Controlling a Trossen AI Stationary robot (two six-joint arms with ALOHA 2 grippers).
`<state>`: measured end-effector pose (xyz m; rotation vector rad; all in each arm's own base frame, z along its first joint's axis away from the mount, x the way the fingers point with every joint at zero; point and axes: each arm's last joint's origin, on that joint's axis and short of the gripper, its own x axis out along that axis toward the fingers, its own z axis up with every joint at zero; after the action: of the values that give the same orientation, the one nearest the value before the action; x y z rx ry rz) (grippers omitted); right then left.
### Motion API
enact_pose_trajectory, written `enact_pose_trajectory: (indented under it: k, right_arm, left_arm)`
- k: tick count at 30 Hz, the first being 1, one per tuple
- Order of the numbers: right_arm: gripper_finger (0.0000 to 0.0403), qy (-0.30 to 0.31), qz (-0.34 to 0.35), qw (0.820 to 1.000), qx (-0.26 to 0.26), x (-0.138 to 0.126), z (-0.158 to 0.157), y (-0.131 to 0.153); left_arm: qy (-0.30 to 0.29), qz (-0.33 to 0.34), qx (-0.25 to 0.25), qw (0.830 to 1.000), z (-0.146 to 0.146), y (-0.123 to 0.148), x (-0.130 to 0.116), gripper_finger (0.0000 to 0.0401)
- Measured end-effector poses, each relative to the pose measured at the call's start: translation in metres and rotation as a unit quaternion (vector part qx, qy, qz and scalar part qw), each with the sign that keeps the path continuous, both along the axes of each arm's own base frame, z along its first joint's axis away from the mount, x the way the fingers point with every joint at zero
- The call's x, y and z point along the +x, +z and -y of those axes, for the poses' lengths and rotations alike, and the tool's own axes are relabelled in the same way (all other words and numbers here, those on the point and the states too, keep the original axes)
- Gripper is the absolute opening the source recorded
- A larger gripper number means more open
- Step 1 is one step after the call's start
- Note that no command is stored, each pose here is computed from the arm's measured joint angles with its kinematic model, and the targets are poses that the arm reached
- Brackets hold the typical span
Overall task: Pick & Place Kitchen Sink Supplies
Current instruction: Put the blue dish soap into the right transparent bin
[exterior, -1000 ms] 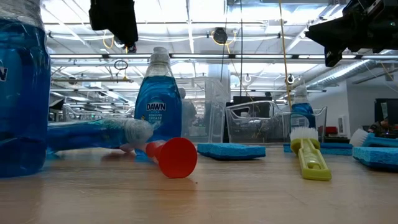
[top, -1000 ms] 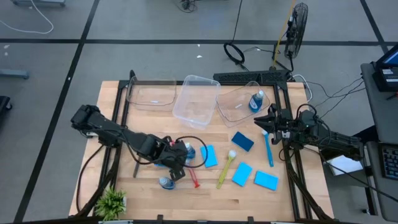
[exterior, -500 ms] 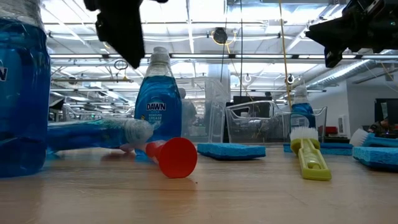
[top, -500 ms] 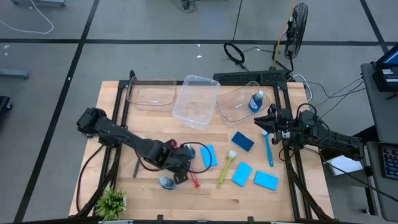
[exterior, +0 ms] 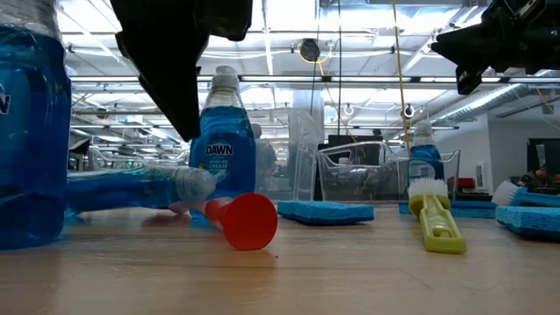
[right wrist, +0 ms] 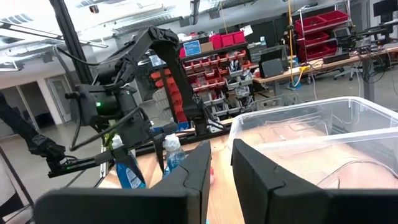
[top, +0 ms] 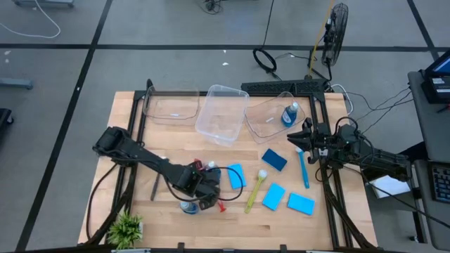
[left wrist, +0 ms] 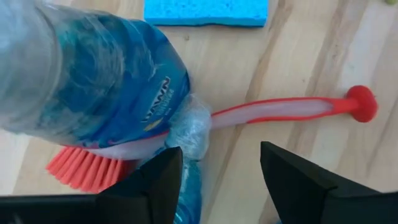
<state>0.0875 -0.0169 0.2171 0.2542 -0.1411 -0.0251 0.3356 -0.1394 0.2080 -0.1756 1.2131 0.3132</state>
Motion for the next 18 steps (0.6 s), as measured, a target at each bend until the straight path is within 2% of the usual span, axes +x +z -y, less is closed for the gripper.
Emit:
enact_pose_trajectory:
  k: [9,18]
  right_arm:
    - [0.0055,0.000,0.000,1.000,0.000,0.000,0.000,0.000]
    - [0.0055,0.000,0.000,1.000,0.000,0.000,0.000,0.000]
  left_arm:
    - [-0.010,-0.007,0.017,1.000,-0.002,-0.006,-0.002,0.0213]
    - [-0.010,-0.003,0.011,1.000,-0.009,-0.016,0.000,0.0215]
